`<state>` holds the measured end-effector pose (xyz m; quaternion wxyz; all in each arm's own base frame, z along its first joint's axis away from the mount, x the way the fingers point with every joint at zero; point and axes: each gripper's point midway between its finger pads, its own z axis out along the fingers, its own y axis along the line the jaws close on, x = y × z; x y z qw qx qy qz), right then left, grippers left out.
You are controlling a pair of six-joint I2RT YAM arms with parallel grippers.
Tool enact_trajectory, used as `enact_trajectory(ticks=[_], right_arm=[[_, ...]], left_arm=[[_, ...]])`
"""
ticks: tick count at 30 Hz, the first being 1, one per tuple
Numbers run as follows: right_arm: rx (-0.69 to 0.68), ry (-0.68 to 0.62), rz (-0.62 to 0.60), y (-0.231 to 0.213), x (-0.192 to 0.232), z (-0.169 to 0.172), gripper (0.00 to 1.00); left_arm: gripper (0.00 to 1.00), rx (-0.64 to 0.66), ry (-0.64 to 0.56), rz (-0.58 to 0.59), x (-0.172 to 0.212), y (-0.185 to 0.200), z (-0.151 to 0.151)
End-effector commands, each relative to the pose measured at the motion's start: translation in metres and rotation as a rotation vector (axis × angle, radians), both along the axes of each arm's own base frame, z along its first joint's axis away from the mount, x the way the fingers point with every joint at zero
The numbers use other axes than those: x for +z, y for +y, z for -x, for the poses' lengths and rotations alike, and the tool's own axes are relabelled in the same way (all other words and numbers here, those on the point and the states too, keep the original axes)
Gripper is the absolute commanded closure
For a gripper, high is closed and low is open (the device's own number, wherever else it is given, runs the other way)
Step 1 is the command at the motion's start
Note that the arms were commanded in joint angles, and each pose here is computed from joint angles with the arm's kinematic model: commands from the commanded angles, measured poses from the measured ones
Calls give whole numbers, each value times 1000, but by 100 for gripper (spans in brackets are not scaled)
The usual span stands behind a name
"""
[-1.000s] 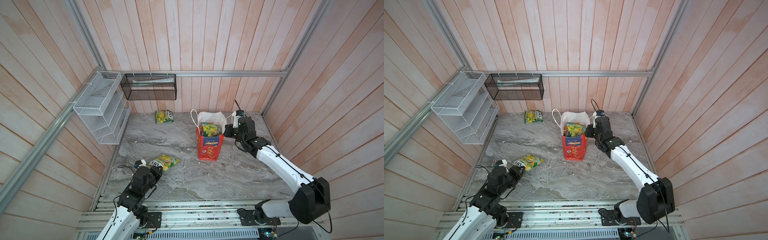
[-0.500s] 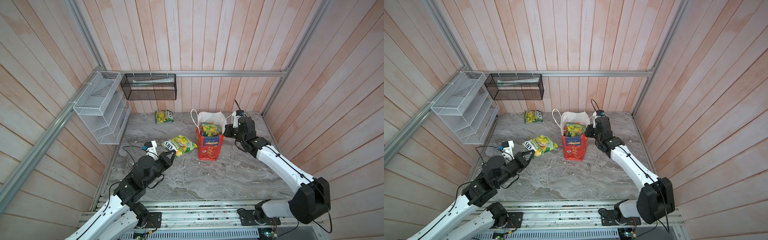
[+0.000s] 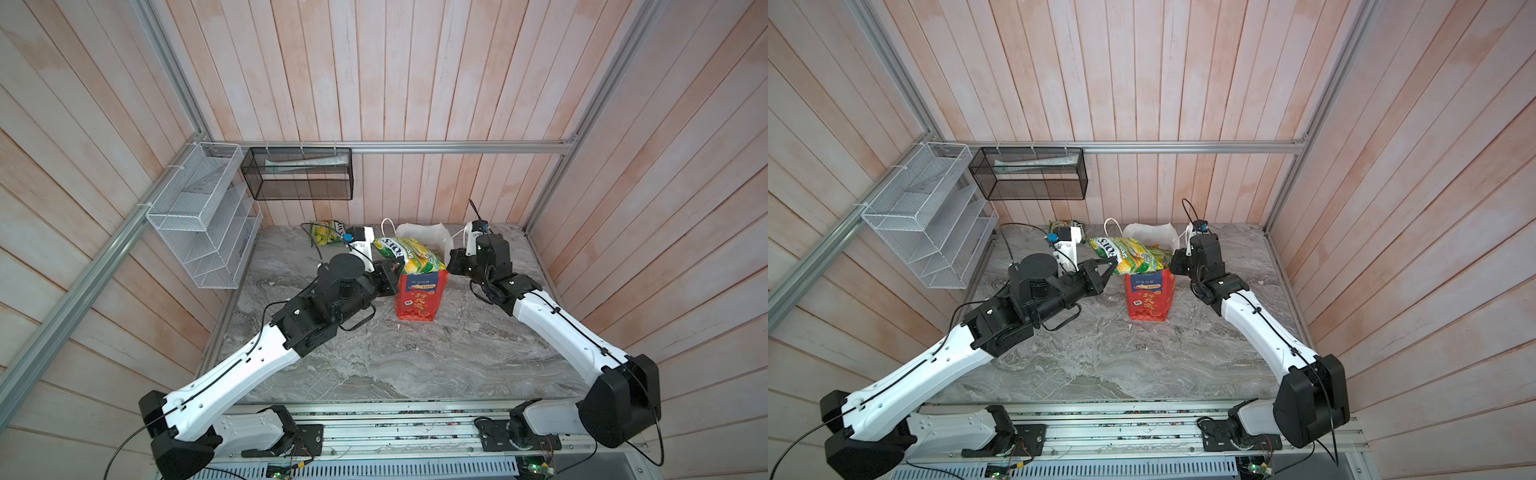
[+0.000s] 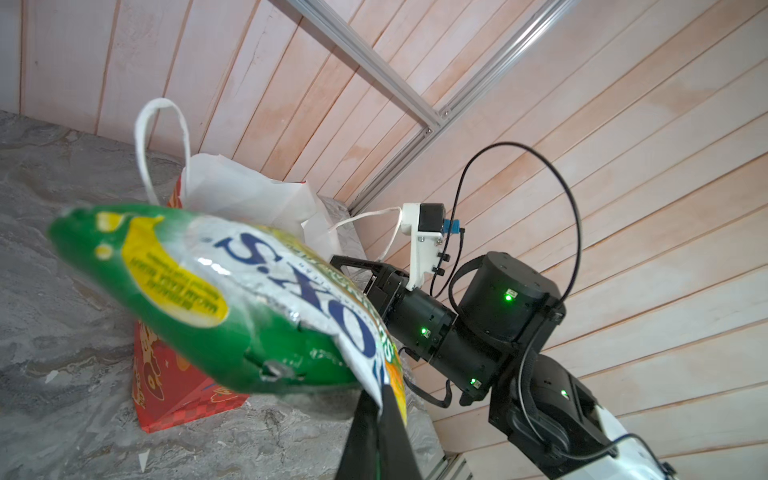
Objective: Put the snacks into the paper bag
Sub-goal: 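Lift the Fox's packet with the left gripper and carry it over the bag, then lower the Fox's packet into the bag and open the left gripper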
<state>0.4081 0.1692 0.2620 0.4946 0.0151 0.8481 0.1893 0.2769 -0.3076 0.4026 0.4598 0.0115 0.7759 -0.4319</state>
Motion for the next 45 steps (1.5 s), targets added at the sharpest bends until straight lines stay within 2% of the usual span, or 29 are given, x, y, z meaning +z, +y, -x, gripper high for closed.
enact_trajectory(ticks=[1, 8, 15, 22, 26, 35, 40, 45], right_arm=[[8, 22, 31, 0, -10, 6, 100], [7, 24, 33, 0, -11, 5, 100], [6, 26, 38, 0, -12, 4, 100], [5, 27, 39, 1, -13, 4, 100], [7, 25, 38, 2, -12, 4, 100], [6, 29, 43, 1, -14, 4, 100], [7, 27, 42, 2, -13, 4, 100], [6, 26, 42, 2, -13, 4, 100]], left_arm=[[100, -59, -102, -96, 20, -16, -4], [100, -69, -168, -278, 22, -44, -34], [100, -57, -147, -461, 3, -62, -62], [100, -72, -131, -522, -11, -70, -75], [100, -65, -98, -566, -20, -66, -86], [100, -36, -53, -588, -30, -50, -110], [100, -56, -41, -600, -36, -49, -111], [100, -139, -27, -615, -51, -59, -102]])
